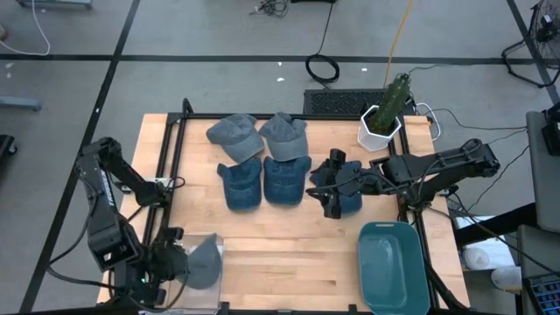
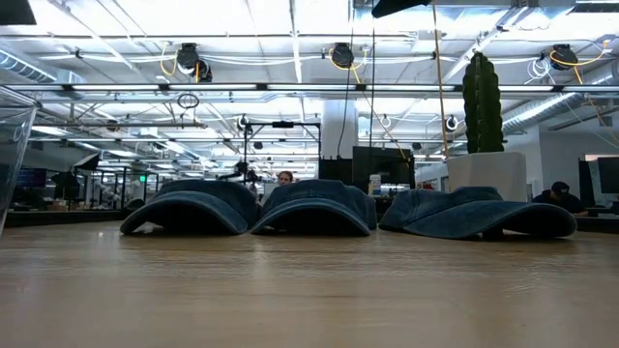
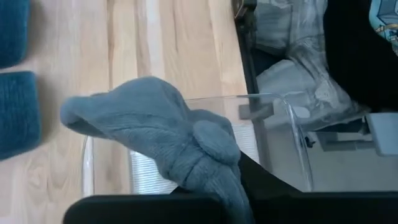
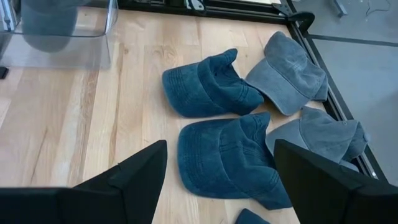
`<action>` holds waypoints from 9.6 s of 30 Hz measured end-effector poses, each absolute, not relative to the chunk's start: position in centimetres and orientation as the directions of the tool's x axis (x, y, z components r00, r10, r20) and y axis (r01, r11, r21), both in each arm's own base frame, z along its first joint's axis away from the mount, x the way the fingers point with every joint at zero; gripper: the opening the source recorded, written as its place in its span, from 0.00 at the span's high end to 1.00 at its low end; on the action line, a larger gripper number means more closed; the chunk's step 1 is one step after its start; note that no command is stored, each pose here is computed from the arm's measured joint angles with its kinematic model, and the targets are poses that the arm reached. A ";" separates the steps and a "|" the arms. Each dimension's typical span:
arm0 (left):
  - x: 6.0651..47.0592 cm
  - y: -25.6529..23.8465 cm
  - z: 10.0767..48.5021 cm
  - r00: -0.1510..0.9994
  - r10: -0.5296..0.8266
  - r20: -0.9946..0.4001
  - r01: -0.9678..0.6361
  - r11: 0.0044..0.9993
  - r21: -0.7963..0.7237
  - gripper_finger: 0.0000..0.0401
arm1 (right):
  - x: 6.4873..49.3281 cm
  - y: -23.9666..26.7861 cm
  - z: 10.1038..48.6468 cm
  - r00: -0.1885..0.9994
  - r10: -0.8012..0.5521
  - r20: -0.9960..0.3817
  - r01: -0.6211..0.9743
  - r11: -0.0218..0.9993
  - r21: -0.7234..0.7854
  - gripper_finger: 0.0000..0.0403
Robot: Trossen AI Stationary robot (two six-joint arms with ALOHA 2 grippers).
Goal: Pick & Place hat
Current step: Put the right gray cap into the transparent bin
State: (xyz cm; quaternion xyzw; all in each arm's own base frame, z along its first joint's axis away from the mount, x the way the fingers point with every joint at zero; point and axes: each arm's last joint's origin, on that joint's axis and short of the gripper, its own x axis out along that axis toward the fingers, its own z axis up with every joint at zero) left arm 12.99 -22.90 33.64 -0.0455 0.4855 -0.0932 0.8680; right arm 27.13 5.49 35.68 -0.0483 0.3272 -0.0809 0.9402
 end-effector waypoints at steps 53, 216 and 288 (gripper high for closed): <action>16.0 -24.5 29.0 0.273 -0.098 -0.957 0.026 0.995 -0.095 0.57 | 27.9 5.7 36.7 0.845 -0.163 -0.509 0.079 0.980 -0.183 0.30; 8.9 -2.7 34.1 0.908 0.410 -0.086 -0.409 0.912 0.030 0.36 | 30.1 -19.4 28.4 0.592 -0.395 -0.703 0.543 0.840 -0.014 0.31; 13.5 -5.1 32.3 0.876 0.445 -0.187 -0.406 0.889 0.211 0.19 | 38.0 -24.9 16.9 0.457 -0.172 -0.873 0.551 0.825 0.126 0.49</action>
